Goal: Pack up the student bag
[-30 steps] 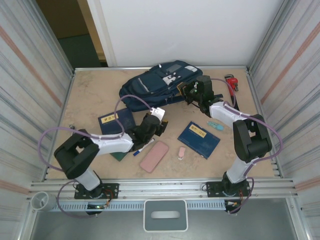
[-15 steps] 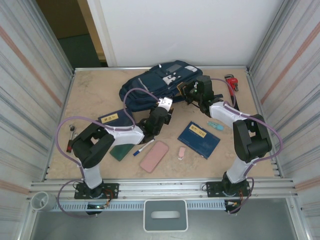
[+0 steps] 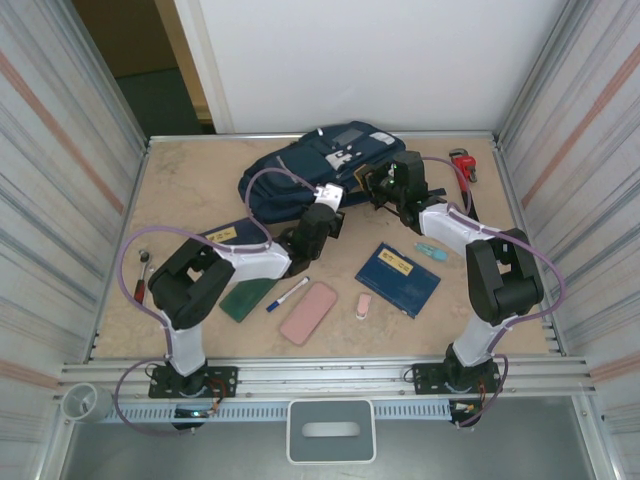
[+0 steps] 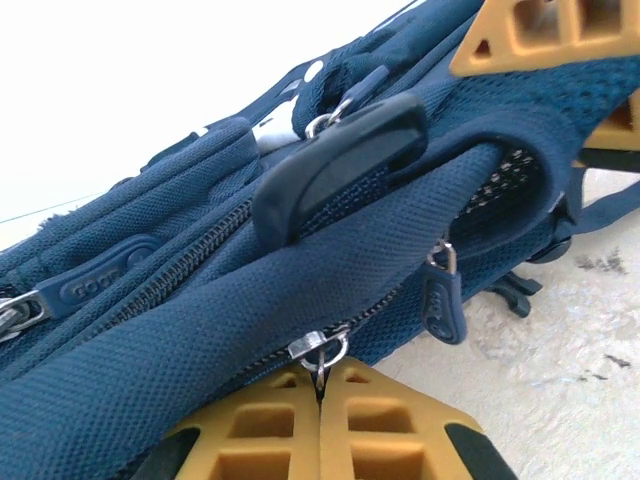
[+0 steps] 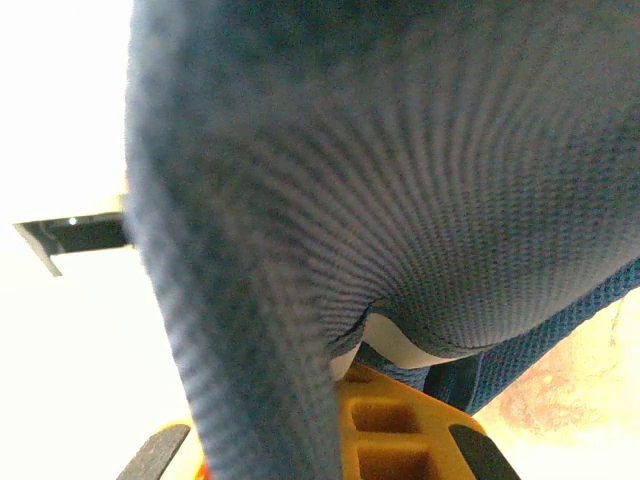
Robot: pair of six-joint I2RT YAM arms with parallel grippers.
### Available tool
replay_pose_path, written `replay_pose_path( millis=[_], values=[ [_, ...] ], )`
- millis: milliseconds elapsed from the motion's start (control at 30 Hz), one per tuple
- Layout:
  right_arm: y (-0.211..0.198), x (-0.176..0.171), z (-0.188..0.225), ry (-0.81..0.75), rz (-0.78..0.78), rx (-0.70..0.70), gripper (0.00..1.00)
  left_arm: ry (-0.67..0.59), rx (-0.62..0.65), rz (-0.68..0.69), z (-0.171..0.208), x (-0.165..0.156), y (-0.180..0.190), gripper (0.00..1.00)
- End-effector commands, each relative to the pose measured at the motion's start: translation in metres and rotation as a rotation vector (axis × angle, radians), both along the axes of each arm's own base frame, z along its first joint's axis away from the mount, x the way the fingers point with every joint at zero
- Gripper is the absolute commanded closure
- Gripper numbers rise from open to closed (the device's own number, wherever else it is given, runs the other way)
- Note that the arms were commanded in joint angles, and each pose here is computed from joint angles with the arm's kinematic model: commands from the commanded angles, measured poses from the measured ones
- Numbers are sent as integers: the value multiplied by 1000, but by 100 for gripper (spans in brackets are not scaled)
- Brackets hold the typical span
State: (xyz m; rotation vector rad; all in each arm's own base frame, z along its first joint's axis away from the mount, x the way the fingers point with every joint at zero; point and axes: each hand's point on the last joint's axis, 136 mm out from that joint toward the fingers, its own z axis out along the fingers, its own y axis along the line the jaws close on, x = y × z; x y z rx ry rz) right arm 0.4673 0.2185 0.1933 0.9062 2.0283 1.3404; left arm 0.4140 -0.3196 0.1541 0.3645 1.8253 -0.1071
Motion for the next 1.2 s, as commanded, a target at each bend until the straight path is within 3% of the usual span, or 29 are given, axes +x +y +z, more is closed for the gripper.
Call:
replay_pose_path(
  millis=[0, 367, 600, 767, 1000, 1167],
  values=[
    [-8, 0, 28, -96, 32, 13, 100, -20, -43, 22, 11, -2, 23, 100],
    [-62, 0, -8, -28, 48, -83, 100, 45, 12, 31, -3, -17, 85, 100],
    [-77, 8, -16, -21, 128, -147, 99, 145, -63, -14, -15, -30, 120, 100],
    [-83, 15, -36, 10, 155, -203, 96, 241, -53, -161, -23, -36, 97, 100],
    [-71, 26, -36, 9, 164, -114, 96, 273, -33, -262, -27, -50, 58, 100],
    [-63, 26, -18, -25, 177, -102, 96, 306, -1, -374, -41, -62, 38, 73]
  ],
)
